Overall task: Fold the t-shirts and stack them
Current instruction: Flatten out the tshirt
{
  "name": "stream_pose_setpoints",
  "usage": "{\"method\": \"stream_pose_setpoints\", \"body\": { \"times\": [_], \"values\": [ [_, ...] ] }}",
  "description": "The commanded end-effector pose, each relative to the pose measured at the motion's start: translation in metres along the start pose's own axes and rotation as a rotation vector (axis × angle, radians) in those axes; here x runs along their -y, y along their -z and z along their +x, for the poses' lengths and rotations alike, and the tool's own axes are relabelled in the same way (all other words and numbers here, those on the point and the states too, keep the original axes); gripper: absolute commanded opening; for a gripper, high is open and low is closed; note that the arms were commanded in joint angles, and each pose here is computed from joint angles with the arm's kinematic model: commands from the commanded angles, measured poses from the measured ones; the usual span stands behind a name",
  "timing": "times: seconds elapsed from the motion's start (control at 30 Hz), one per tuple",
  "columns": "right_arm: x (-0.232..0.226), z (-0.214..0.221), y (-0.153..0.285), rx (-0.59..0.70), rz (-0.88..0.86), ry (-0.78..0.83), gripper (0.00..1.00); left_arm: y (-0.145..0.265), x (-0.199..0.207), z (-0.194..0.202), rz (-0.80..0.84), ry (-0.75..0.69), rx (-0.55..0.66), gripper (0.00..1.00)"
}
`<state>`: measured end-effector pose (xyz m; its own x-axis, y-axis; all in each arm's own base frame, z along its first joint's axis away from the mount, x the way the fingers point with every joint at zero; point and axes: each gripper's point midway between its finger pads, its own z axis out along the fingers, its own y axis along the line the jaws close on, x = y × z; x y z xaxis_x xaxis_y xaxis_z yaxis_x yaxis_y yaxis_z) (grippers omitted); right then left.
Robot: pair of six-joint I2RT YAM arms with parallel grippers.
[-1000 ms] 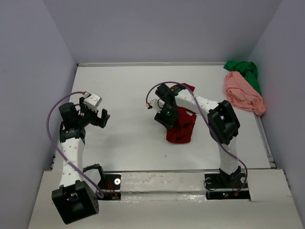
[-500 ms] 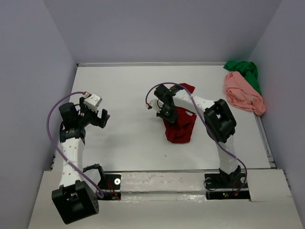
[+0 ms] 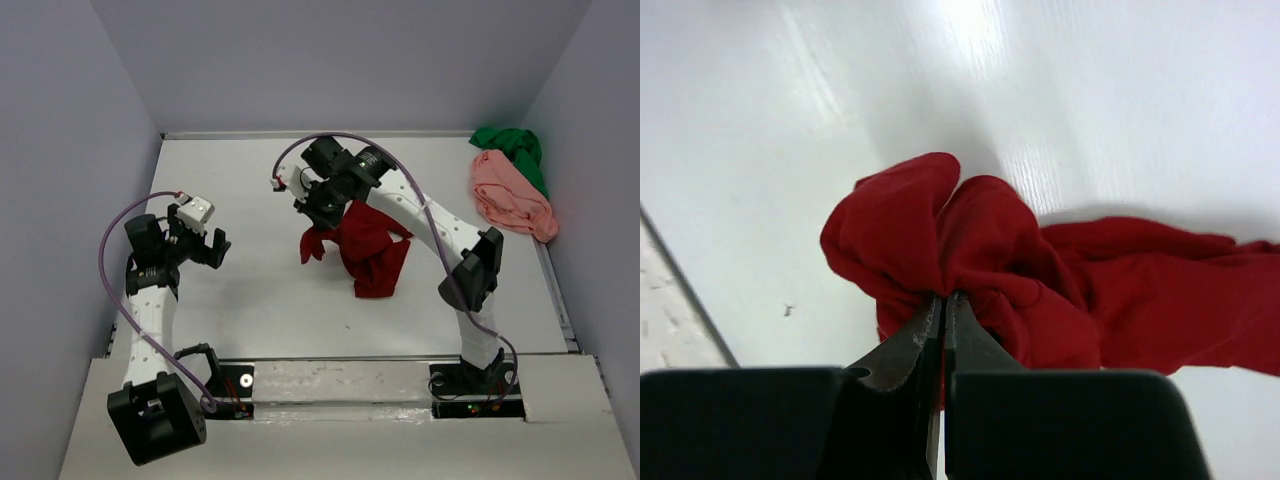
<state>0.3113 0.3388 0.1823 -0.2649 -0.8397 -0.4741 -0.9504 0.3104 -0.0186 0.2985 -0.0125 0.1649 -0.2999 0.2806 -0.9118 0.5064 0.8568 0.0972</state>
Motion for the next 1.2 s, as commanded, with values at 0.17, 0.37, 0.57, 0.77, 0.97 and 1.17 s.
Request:
{"method": "stream_pose_setpoints", "body": {
  "times": [0.17, 0.37, 0.57, 0.77, 0.97, 1.17],
  "values": [
    [-0.004, -0.055, 0.145, 0.318, 0.225, 0.085, 0.0, 0.002, -0.007, -0.014, -0.029, -0.009, 0.034, 0.99],
    [0.099, -0.003, 0.217, 0.335, 0.65, -0.141, 0.0, 0.003, -0.007, -0.019, -0.03, -0.004, 0.043, 0.99],
    [0.168, 0.093, 0.285, 0.321, 0.979, -0.334, 0.0, 0.005, -0.004, -0.027, -0.019, -0.021, 0.064, 0.99],
    [0.147, 0.17, 0.266, 0.211, 0.984, -0.469, 0.0, -0.021, 0.019, -0.036, 0.074, -0.069, 0.032, 0.99],
    [0.107, 0.225, 0.219, 0.122, 0.911, -0.558, 0.0, -0.066, 0.067, -0.053, 0.29, -0.135, -0.01, 0.99],
    [0.076, 0.265, 0.2, 0.101, 0.875, -0.614, 0.0, -0.127, 0.074, -0.103, 0.336, -0.207, -0.007, 0.99]
  ]
}}
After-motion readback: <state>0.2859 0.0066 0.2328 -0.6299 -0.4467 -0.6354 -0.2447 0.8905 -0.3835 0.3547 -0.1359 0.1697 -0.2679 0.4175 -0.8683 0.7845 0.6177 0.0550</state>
